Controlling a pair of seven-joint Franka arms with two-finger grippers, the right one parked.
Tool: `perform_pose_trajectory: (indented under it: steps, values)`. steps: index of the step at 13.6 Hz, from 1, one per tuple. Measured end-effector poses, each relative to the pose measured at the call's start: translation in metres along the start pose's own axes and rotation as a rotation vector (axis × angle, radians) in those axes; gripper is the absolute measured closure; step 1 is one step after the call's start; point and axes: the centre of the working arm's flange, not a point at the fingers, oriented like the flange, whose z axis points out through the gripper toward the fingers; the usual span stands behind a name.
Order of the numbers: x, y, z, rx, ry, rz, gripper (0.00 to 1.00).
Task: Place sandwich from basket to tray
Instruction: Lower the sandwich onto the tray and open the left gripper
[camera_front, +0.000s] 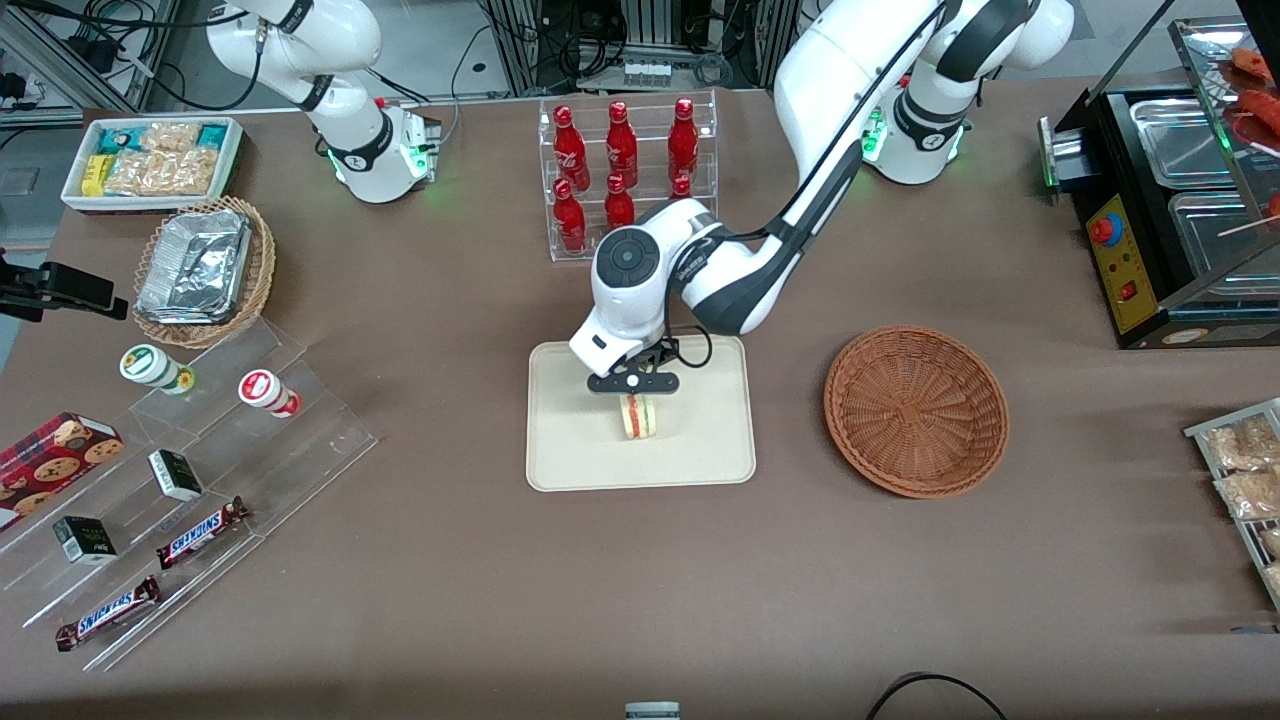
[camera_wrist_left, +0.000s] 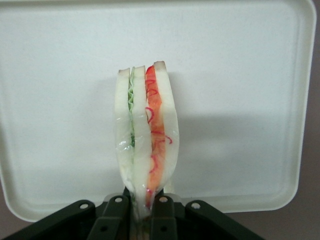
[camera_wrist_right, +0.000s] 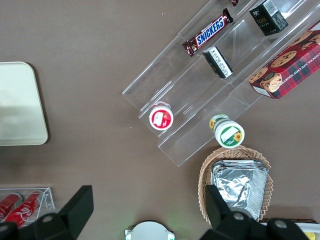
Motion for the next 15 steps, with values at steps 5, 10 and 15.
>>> perform_pose_trajectory:
  steps: [5, 10, 15]
  values:
    - [-0.002, 0.002, 0.027, 0.004, -0.014, 0.008, 0.78]
    - [0.006, 0.006, 0.008, -0.022, 0.015, 0.004, 0.3]
    - [0.01, -0.008, -0.092, -0.005, 0.05, -0.072, 0.0]
